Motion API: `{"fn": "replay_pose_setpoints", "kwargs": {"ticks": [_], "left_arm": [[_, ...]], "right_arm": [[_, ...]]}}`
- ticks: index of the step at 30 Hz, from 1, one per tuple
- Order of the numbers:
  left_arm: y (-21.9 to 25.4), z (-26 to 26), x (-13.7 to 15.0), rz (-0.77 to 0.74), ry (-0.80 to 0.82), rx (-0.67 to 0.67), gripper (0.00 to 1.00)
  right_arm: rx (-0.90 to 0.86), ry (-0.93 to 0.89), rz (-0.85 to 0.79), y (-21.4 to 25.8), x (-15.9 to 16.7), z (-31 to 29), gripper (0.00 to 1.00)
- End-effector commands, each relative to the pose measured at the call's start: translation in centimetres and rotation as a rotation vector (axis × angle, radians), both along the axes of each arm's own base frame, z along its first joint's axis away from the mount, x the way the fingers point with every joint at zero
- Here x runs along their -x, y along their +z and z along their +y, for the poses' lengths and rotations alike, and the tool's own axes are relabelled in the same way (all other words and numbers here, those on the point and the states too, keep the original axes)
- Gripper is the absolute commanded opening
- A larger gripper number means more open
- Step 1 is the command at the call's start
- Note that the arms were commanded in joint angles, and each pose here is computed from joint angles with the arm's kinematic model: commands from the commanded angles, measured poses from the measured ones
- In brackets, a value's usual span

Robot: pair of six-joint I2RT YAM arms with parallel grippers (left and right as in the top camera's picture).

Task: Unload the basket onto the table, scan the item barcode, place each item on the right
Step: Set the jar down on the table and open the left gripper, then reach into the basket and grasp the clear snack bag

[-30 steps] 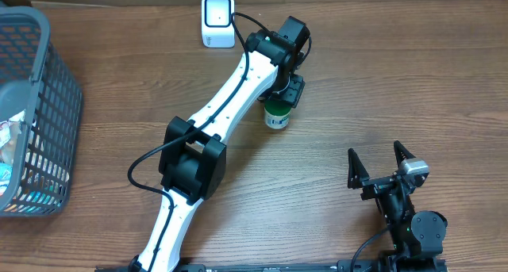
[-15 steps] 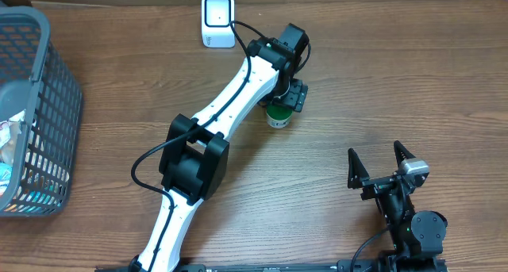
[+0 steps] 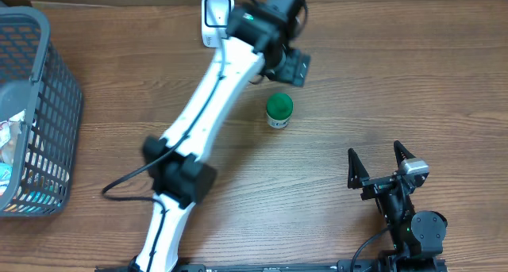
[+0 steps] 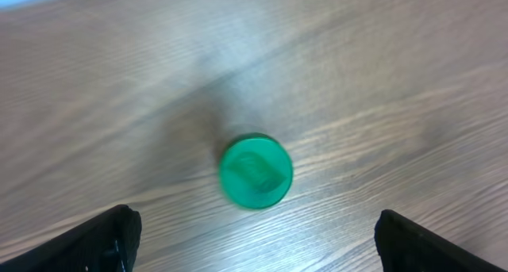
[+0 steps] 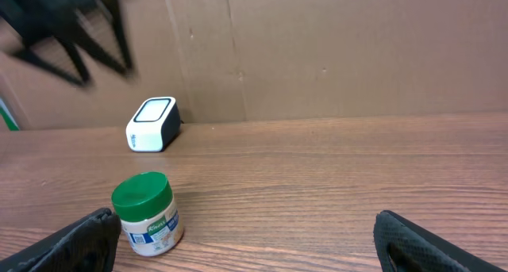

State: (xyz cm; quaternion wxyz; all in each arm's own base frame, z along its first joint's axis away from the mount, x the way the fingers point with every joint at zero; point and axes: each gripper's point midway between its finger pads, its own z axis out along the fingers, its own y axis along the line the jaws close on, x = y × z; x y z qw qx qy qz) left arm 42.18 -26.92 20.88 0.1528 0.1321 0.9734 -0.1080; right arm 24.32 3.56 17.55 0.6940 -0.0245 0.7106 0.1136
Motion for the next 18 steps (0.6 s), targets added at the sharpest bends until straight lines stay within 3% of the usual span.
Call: {"fn": "replay_pose_setpoints", "kwargs": {"ticks": [1,2,3,10,18], "left_arm": [[9.9,6.9,-0.5,-0.215,0.144,0.033,0.97],[10.9,8.5,-0.4,-0.235,0.176,0.028,0.97],[13.7,14.8,0.3,-0.273,0.305,0.008,0.97],[16.6,30.6,3.6,-0.278,0.676,-0.041,0.96],[17.1,44.5,8.4,-0.284,1.051,-0.061,0.96]], "right_arm": [[0.001,-0.002,-0.003,-0.2,0.0,0.0,1.00],[0.001,-0.002,-0.003,-0.2,0.0,0.0,1.00],[0.001,-0.002,-0.003,-0.2,0.0,0.0,1.00],[0.001,-0.002,-0.003,-0.2,0.0,0.0,1.00],[0.001,-0.002,-0.003,-0.2,0.0,0.0,1.00]]}}
